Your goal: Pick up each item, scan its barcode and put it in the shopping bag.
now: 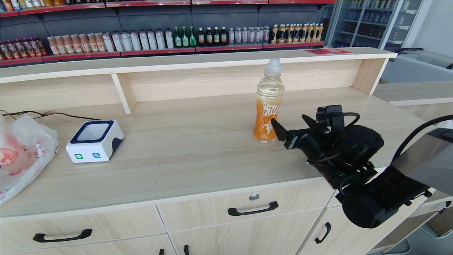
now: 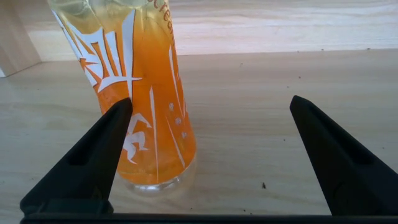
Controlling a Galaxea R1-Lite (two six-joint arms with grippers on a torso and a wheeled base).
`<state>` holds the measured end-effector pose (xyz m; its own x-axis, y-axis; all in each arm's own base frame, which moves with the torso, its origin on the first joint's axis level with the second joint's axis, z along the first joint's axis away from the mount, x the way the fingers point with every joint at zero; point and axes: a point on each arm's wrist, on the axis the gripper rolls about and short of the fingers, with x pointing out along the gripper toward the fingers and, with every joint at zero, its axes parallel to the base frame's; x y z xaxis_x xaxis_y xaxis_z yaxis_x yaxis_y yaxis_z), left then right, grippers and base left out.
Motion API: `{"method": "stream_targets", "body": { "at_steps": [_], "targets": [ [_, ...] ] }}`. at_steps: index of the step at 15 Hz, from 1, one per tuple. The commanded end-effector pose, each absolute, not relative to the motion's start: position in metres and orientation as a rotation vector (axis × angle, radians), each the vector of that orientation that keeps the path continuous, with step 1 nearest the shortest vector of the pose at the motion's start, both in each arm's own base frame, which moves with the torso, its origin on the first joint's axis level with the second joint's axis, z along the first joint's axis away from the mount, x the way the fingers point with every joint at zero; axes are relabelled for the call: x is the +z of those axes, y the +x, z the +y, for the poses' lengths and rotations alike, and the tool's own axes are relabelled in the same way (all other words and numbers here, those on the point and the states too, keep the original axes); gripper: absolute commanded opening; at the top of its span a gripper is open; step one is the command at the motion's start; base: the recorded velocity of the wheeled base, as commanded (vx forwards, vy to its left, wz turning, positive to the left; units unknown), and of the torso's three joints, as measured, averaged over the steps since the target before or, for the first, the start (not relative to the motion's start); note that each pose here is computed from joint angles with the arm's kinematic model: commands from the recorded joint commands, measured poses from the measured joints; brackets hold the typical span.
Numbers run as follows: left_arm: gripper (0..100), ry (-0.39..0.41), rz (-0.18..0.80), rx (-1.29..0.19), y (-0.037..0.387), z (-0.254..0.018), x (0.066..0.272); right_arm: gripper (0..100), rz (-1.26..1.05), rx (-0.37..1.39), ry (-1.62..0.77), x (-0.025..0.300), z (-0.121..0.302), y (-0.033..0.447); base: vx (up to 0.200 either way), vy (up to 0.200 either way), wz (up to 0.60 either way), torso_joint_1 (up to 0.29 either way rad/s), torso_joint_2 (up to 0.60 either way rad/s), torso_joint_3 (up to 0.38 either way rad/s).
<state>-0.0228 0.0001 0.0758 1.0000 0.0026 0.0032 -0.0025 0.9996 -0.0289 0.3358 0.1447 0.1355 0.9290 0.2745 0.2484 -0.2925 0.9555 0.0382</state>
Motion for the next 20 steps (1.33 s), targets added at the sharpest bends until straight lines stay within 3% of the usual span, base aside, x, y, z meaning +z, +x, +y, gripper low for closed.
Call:
{"method": "stream_targets", "body": {
  "at_steps": [1,12,20],
  "targets": [
    [100,-0.029,-0.003,0.003,-0.023,0.000,0.076,100,-0.245,0.291,0.075,0.136,0.144,0.335,0.000,0.000,0.00,0.000,0.00,0.000],
    [100,-0.029,-0.003,0.003,-0.023,0.000,0.076,100,-0.255,0.259,0.075,0.139,0.133,0.339,0.000,0.000,0.00,0.000,0.00,0.000],
    [100,-0.029,-0.005,0.003,-0.023,0.000,0.076,100,-0.268,0.330,0.087,0.148,0.154,0.322,0.000,0.000,0.00,0.000,0.00,0.000]
  ]
}}
